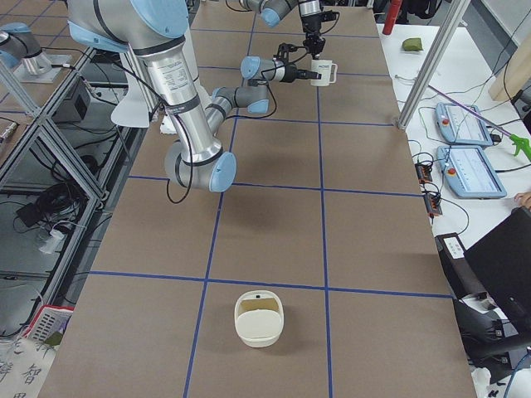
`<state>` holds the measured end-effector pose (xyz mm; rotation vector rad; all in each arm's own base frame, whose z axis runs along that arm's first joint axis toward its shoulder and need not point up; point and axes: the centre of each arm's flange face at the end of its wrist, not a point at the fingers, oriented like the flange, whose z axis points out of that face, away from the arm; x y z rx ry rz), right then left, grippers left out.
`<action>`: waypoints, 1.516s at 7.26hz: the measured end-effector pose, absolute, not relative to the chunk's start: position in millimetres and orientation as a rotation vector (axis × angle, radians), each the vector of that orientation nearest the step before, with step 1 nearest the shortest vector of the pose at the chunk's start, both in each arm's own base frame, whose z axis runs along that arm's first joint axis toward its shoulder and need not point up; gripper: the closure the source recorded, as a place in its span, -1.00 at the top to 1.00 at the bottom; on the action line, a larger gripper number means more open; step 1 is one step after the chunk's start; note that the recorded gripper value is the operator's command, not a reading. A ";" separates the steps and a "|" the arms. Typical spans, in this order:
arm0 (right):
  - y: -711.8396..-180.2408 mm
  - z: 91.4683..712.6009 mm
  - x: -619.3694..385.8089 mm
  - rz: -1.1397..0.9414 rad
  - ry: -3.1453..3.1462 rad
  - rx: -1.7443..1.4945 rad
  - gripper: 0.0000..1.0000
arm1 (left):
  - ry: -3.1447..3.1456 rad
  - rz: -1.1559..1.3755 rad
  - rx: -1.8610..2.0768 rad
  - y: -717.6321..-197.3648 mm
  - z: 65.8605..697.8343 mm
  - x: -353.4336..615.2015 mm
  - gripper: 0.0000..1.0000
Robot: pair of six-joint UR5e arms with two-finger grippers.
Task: Left arm hands cup to right arm to dump lemon
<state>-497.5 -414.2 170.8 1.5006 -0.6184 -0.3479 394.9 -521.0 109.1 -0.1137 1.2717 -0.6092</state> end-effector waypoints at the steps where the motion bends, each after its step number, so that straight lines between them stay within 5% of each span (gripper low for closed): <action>1: -415.0 172.0 -498.2 -0.345 -0.612 1.500 0.88 | 1.275 -0.605 -0.119 -517.7 106.8 397.7 -1.00; 11: -416.7 172.8 -498.8 -0.337 -0.602 1.501 0.88 | 1.303 -0.578 -0.129 -495.3 94.5 403.5 -1.00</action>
